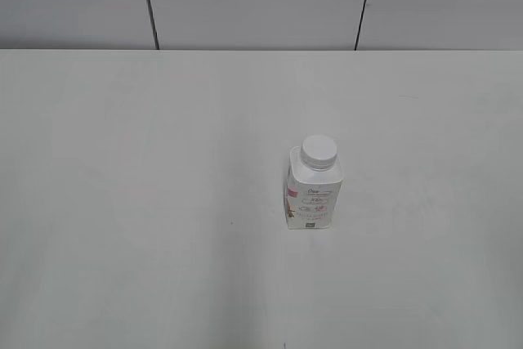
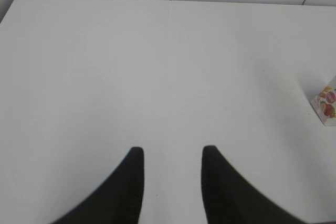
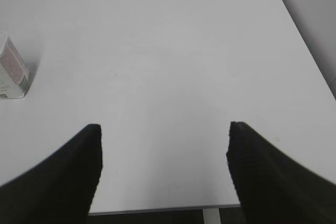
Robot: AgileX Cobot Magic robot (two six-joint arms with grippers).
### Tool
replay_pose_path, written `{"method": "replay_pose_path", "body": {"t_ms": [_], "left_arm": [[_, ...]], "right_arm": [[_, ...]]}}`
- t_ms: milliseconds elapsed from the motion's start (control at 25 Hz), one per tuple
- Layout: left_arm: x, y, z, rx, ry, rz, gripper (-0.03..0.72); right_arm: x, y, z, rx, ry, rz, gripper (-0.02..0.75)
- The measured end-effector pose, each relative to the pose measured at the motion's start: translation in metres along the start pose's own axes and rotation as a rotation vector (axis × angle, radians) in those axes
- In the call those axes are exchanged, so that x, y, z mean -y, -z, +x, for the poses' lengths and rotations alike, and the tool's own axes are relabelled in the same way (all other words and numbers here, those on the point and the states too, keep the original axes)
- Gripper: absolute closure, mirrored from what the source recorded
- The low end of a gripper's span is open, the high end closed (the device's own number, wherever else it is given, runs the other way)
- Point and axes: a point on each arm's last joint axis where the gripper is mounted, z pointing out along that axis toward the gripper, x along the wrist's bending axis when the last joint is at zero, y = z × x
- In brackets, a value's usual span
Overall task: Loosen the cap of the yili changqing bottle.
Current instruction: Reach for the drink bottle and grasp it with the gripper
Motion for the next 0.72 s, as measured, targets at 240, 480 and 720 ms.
{"method": "replay_pose_path", "body": {"t_ms": [240,480,720], "left_arm": [[0.0000,0.0000,0.0000,0.000,0.000,0.000,0.449],[0.0000,0.0000,0.0000,0.000,0.000,0.000,0.449],[0.0000,0.0000,0.0000,0.000,0.000,0.000,0.449]], "right_arm": [[0.0000,0.0000,0.0000,0.000,0.000,0.000,0.153],[0.0000,0.0000,0.0000,0.000,0.000,0.000,0.153],[0.0000,0.0000,0.0000,0.000,0.000,0.000,0.153]]}}
